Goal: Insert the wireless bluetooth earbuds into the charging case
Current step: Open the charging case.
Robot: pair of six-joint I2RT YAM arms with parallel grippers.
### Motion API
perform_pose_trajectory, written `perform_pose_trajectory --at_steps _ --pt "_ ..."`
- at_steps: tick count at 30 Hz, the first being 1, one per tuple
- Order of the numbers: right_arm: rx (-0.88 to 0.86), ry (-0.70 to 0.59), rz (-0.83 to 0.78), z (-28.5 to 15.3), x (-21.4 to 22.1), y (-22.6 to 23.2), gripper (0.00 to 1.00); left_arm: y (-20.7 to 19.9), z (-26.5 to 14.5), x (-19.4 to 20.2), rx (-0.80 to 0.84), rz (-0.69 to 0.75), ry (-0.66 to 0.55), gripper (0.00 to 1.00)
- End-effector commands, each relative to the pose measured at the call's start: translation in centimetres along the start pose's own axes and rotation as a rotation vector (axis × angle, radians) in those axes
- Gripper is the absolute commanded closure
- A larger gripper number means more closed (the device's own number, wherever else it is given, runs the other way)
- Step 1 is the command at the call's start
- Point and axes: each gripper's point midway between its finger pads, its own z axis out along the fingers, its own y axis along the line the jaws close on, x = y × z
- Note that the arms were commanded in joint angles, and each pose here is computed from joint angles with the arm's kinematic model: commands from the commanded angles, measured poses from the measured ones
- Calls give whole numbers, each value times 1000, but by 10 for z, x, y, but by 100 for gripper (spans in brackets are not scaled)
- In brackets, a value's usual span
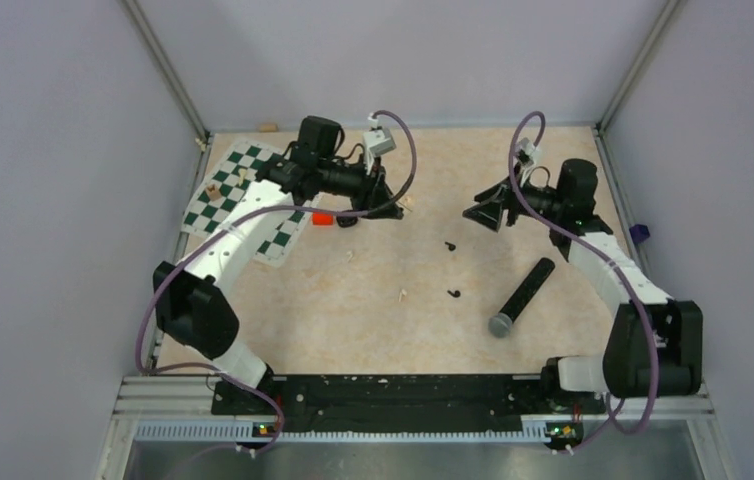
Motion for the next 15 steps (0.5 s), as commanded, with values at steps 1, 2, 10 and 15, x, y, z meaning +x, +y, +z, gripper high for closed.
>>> perform_pose_trajectory --at_steps 1,2,10,15 --pt "81 58 130 11 18 -39 36 -11 -29 -2 -13 60 -40 100" --pt "70 87 183 15 29 -44 38 -10 -31 4 -18 53 -37 100" --pt "128 345 363 41 99 -74 56 7 -44 46 -146 71 -32 100" --pt "138 439 269 55 120 -62 55 13 -45 48 -172 57 -46 100"
